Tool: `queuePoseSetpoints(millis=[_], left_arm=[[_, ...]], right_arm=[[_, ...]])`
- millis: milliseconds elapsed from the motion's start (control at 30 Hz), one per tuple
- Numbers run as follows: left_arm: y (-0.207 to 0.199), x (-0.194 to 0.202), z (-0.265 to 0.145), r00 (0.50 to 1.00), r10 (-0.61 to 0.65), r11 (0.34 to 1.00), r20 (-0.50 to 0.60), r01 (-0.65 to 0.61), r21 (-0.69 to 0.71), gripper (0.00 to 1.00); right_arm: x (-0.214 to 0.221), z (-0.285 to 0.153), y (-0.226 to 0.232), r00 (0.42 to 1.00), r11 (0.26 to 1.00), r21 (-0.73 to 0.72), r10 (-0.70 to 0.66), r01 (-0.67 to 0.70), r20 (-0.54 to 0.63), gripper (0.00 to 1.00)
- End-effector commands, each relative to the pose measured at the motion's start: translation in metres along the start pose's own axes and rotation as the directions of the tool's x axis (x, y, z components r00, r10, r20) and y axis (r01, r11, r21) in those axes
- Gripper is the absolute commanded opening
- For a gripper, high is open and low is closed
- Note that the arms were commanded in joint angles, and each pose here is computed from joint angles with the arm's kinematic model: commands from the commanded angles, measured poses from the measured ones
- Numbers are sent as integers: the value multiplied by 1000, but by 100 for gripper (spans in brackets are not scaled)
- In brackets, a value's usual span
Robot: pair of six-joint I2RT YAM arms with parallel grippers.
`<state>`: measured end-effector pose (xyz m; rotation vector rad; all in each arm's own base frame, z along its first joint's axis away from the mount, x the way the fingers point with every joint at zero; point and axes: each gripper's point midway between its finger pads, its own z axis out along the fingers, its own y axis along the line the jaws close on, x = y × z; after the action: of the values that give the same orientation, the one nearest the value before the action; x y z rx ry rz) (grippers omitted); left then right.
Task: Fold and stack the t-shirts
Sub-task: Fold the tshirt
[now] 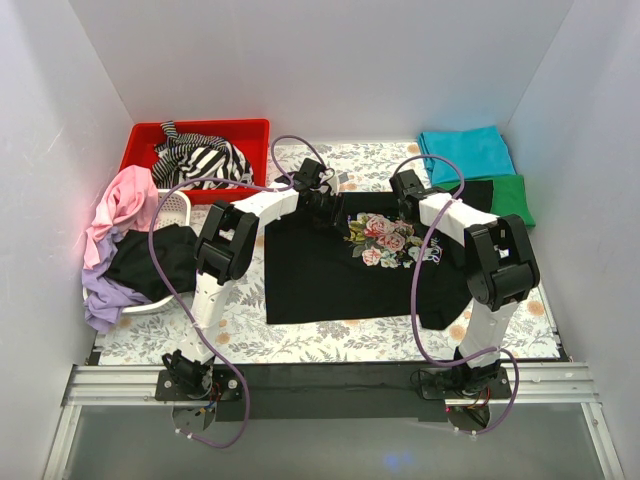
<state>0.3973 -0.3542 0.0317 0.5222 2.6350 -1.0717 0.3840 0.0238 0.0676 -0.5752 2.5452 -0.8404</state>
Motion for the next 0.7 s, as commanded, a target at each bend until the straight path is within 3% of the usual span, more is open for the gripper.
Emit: queuePoseSetpoints(millis=[0, 200, 233, 300, 433, 667], left_arm=[[14, 10, -2, 1000, 2, 997, -30, -5, -81, 33], [15, 8, -4, 1000, 2, 996, -22, -4, -88, 33], [15, 7, -5, 1000, 4, 996, -17, -6, -91, 33], [12, 3, -11, 1000, 9, 995, 4, -8, -102, 33], [-3, -19, -33, 991, 49, 992, 127, -33, -123, 37], [-34, -67, -105, 918, 187, 965, 349, -105, -240, 44]], right_arm=[[4, -5, -3, 999, 999, 8, 39, -38, -11, 49], [3, -3, -10, 997, 997, 22, 72, -72, -7, 43], [4, 0, -13, 996, 996, 21, 85, -85, -14, 32], [4, 3, -13, 995, 995, 20, 101, -100, -19, 19], [-2, 2, -18, 991, 990, 21, 137, -137, 7, 3], [-12, -7, -18, 983, 985, -34, 173, -171, 59, 1]])
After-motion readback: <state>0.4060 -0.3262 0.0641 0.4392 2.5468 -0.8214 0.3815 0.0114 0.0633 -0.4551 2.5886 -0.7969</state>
